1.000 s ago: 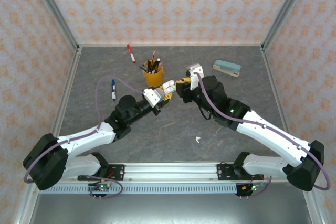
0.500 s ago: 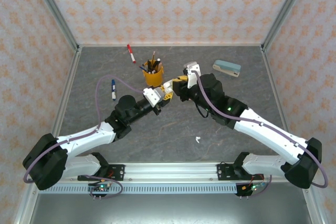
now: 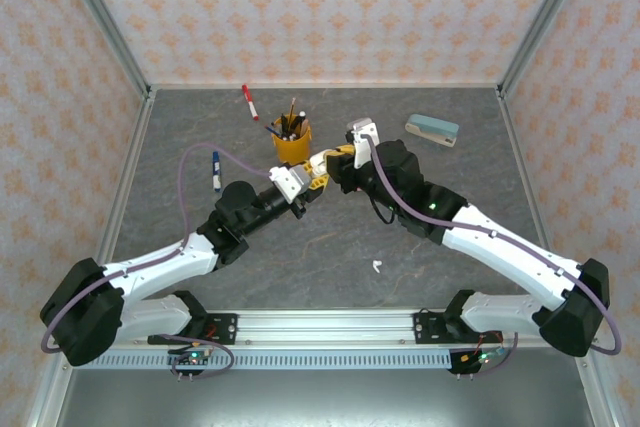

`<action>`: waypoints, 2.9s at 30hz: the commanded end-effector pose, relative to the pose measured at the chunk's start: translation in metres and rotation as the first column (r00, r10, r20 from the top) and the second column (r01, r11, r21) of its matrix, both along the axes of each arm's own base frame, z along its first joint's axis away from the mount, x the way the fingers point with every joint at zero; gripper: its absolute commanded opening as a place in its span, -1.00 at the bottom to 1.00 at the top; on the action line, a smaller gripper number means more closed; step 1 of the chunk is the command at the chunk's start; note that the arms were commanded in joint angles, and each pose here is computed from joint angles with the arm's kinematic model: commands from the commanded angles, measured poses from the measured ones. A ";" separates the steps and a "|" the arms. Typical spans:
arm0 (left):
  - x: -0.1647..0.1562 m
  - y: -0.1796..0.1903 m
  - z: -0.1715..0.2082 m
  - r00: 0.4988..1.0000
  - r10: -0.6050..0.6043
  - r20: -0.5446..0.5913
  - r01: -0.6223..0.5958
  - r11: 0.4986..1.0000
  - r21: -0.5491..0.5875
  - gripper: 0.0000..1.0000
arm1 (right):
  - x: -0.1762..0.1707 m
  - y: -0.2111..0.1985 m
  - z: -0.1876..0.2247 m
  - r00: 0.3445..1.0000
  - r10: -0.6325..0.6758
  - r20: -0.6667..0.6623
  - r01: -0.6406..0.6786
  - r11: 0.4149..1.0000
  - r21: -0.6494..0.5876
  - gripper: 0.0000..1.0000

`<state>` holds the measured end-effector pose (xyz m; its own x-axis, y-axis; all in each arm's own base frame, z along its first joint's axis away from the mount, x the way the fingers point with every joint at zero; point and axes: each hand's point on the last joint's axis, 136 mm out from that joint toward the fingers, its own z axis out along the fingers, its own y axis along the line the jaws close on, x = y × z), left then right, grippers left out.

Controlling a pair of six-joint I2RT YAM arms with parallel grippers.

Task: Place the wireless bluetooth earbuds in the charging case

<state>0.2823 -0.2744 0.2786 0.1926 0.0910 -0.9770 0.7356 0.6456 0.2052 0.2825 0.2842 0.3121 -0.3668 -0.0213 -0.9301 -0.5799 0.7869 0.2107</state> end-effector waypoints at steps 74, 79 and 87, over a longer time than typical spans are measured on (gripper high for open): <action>0.001 0.047 0.008 0.983 0.184 0.023 -0.181 0.978 -0.102 -1.00 | -0.011 -0.056 -0.124 0.903 -0.296 -0.313 0.283 0.955 -0.088 -0.58; -0.003 0.049 0.021 0.982 0.182 0.058 -0.174 0.978 -0.118 -1.00 | -0.016 -0.048 -0.189 0.811 -0.344 -0.473 0.295 0.939 -0.177 -0.59; -0.005 0.044 0.024 0.986 0.138 0.092 -0.120 0.977 -0.176 -1.00 | -0.024 -0.059 -0.247 0.648 -0.497 -0.578 0.354 0.867 -0.350 -0.59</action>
